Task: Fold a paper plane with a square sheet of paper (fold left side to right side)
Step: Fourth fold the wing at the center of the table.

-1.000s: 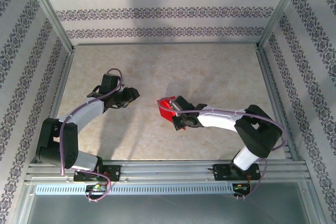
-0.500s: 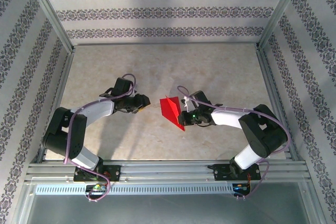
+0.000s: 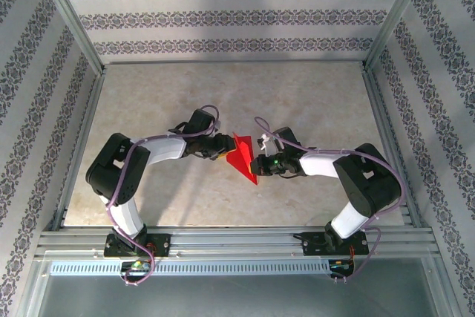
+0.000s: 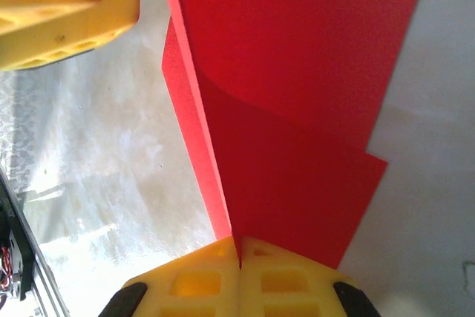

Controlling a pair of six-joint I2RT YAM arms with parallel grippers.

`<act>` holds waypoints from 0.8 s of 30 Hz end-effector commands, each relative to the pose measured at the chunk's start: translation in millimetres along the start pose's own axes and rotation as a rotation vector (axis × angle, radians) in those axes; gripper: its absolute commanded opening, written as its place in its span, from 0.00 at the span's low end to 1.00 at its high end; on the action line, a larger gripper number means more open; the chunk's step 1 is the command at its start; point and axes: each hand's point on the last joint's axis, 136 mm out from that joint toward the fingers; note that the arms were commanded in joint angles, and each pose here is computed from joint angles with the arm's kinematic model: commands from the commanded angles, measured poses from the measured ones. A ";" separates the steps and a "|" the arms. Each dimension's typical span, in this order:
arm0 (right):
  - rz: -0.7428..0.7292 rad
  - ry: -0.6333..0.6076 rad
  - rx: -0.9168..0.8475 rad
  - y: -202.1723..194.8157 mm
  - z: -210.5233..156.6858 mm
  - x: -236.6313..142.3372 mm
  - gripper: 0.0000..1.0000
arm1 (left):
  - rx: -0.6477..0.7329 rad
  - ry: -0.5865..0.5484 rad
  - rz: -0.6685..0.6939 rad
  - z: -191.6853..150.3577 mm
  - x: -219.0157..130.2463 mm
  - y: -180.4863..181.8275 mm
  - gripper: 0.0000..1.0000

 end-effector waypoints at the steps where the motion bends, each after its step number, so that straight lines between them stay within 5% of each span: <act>1: 0.018 0.007 0.009 -1.7 -4.5 3.0 0.06 | 0.017 -0.005 -0.042 2.7 7.8 -20.4 0.43; 24: 0.014 0.006 0.024 -4.5 -4.7 4.9 0.07 | 0.040 0.015 0.021 7.2 32.8 -18.6 0.43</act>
Point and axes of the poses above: each hand's point on the last joint's axis, 136 mm out from that joint toward the fingers, its own x axis out along the fingers, its own y axis along the line the jaws close on, z = x × y, and after that the axes turned 8 degrees about -x, right-handed
